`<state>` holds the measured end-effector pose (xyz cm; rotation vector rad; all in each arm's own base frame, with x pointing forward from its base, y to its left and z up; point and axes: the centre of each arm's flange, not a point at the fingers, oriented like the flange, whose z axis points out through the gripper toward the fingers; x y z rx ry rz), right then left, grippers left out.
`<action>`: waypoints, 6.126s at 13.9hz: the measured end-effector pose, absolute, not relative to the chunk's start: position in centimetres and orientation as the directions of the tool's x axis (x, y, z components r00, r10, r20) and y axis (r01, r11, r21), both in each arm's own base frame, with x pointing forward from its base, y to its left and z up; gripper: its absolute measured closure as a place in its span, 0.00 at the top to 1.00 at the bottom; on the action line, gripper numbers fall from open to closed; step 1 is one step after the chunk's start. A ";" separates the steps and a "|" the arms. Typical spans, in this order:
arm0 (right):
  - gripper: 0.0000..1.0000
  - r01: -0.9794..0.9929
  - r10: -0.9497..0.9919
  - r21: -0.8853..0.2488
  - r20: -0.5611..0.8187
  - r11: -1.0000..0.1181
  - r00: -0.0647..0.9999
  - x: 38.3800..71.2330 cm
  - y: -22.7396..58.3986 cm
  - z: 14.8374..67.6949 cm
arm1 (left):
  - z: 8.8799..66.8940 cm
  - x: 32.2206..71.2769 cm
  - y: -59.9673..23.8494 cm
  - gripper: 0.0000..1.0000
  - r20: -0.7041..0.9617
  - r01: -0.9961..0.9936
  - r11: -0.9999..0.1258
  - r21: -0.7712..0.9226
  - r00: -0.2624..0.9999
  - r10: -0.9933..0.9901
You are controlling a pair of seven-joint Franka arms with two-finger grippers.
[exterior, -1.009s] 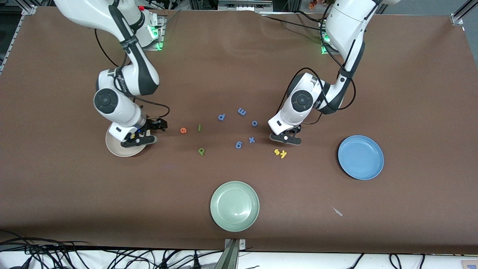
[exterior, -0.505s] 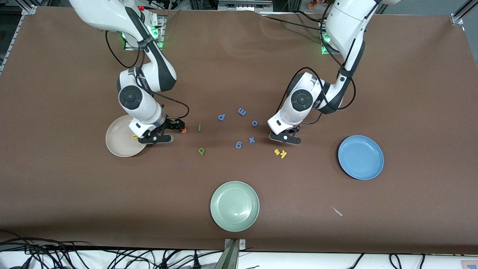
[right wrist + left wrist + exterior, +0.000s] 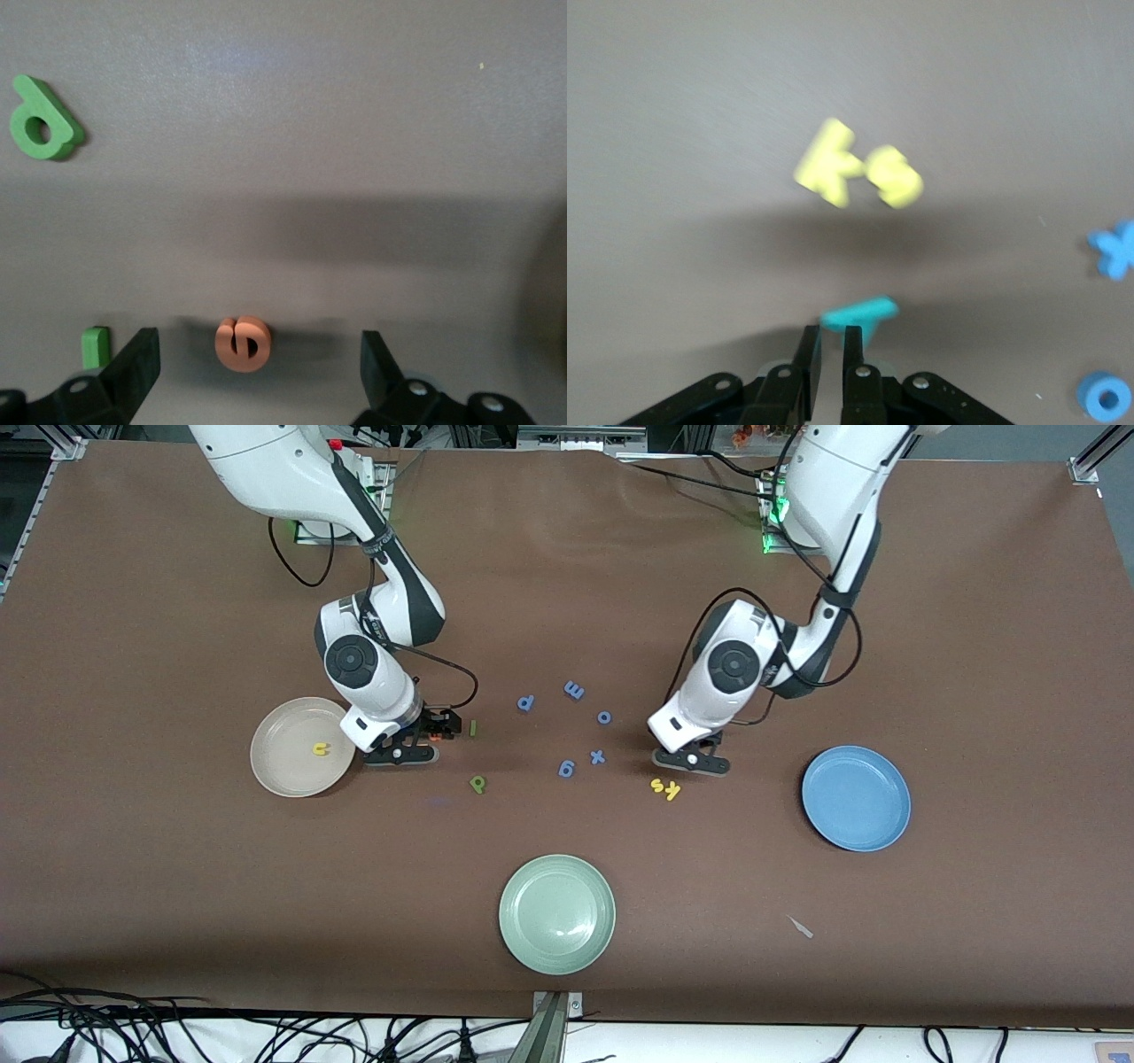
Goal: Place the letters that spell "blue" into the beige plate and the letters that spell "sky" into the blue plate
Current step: 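Grasp the orange e with the right gripper and drop it in the beige plate, then grasp the green l with the right gripper while the left gripper lowers, then place the green l in the beige plate while the left gripper grasps the yellow k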
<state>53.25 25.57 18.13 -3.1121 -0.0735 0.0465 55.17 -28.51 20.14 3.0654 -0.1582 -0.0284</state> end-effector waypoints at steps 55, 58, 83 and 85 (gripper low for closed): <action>1.00 -0.108 -0.106 -0.019 -0.087 -0.994 0.991 53.0 33.8 20.4 | 16.6 62.4 -29.0 0.75 0.108 0.021 -0.991 0.129 0.994 0.035; 0.99 -0.118 -0.117 -0.004 -0.102 -0.993 0.988 52.0 34.1 18.9 | 15.9 61.6 -29.3 0.74 0.094 0.012 -0.993 0.121 0.995 0.024; 0.09 0.132 0.119 0.066 -0.172 -0.989 0.978 58.0 17.9 25.8 | 18.2 62.0 -28.6 0.33 0.091 -0.041 -0.993 0.115 0.995 -0.030; 0.09 0.182 0.165 0.073 -0.197 -0.981 0.967 58.8 13.7 25.9 | 19.5 62.6 -27.5 0.33 0.081 -0.026 -0.993 0.116 0.997 -0.017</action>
